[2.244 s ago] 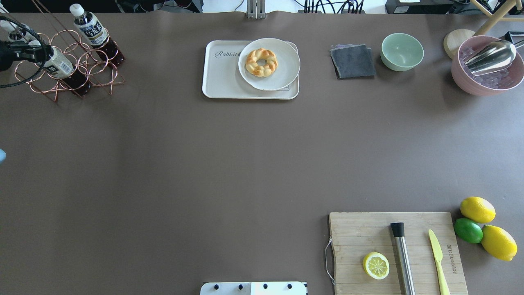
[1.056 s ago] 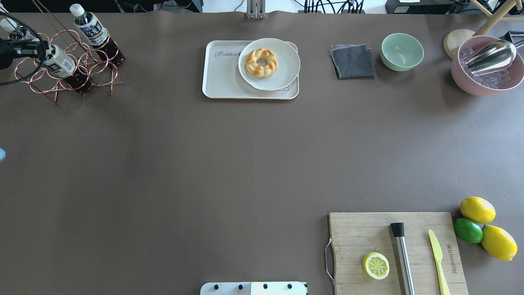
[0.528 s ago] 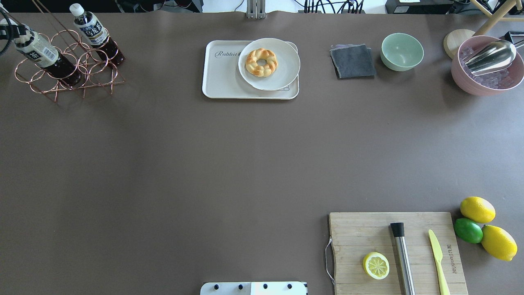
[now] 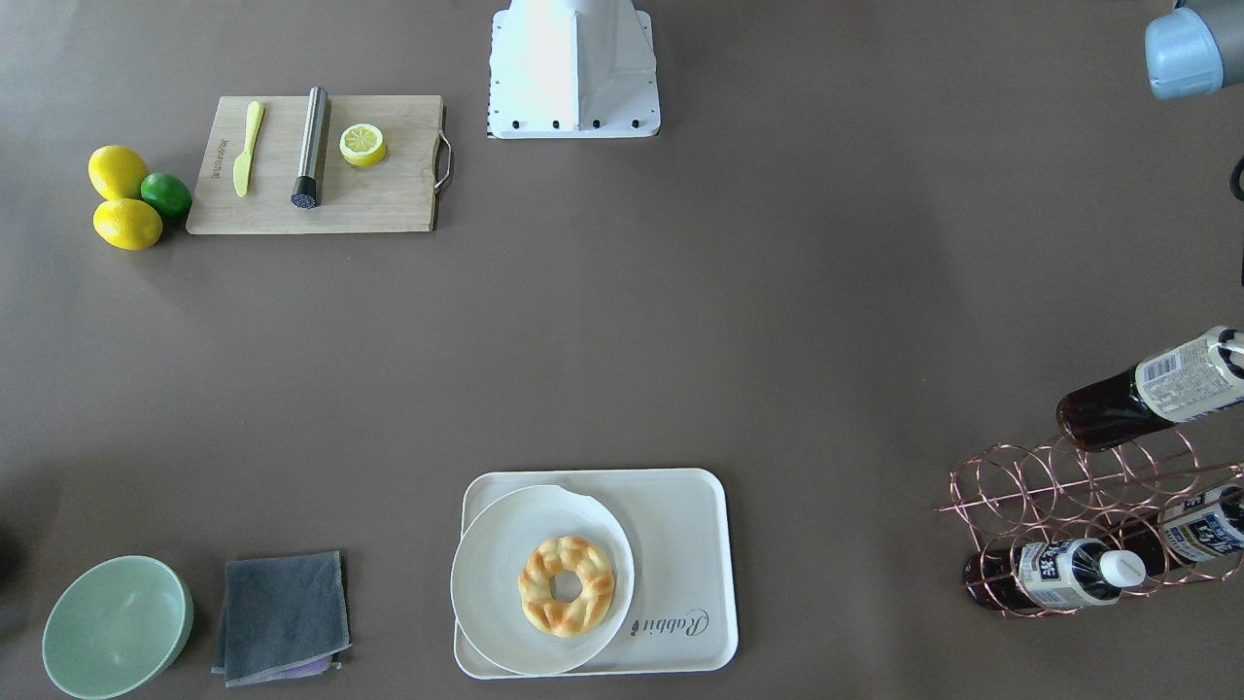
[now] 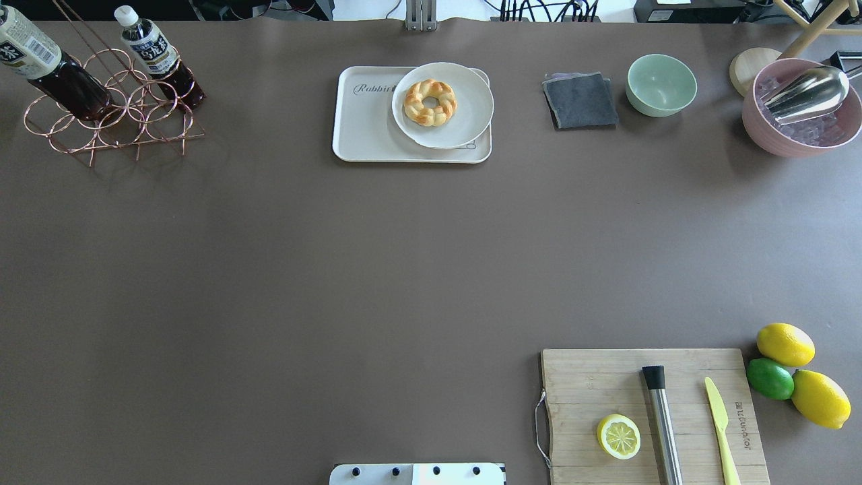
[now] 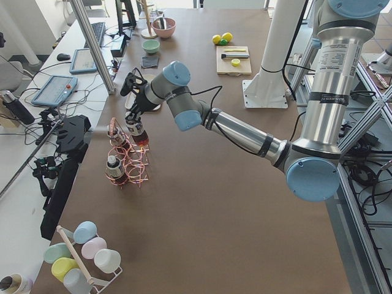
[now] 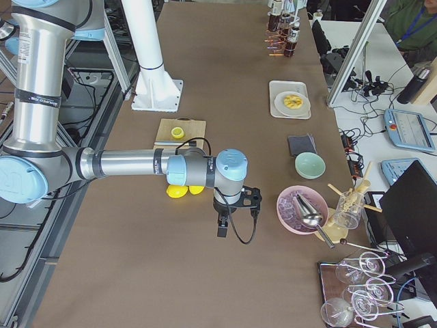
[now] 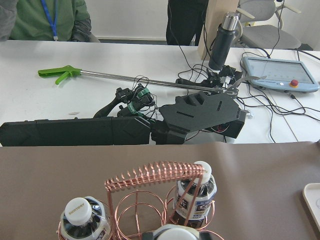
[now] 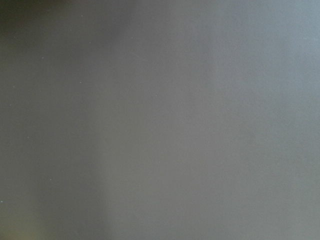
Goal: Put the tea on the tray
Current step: 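Grasp the tea bottle with the left gripper and lift it from the rack, then carry the tea bottle with the left gripper toward the table center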
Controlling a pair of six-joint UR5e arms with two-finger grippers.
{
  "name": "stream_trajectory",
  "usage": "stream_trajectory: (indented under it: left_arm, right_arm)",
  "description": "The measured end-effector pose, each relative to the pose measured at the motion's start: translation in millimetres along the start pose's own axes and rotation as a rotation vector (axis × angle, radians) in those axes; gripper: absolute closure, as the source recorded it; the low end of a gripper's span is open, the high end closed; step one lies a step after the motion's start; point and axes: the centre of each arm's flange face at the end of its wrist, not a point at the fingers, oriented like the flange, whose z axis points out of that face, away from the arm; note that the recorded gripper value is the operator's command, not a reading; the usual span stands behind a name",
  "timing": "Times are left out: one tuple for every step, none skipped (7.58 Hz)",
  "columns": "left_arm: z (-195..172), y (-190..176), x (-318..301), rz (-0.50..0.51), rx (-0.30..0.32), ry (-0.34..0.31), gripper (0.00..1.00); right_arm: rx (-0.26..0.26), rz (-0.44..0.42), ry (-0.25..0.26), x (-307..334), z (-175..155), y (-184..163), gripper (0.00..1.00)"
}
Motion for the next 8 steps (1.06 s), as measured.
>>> stream_trajectory:
  left_arm:
    - [-21,-6,19,0.01,0.015,0.019,1.0]
    - [-40,-10,42,0.034,0.038,0.054,1.0]
    - [-50,-9,75,0.072,0.053,0.109,1.0]
    - [-51,-4,118,0.117,0.062,0.175,1.0]
    - [-39,9,170,0.161,0.064,0.234,1.0]
    - [-19,33,223,0.193,0.06,0.256,1.0]
    - [-2,58,284,0.218,0.046,0.252,1.0]
    - [6,78,343,0.241,0.013,0.228,1.0]
  right_arm:
    - [-0.001,0.0,0.0,0,0,0,0.0]
    - [0.0,0.0,0.0,0,0,0,0.0]
    - [-0.001,0.001,0.0,0,1,0,0.0]
    - [-0.002,0.001,-0.001,1,1,1,0.0]
    - [-0.003,0.002,-0.002,1,1,1,0.0]
    - [-0.003,0.002,-0.002,1,1,1,0.0]
    - [-0.004,0.004,-0.003,1,2,1,0.0]
    - [-0.006,0.006,-0.003,2,2,1,0.0]
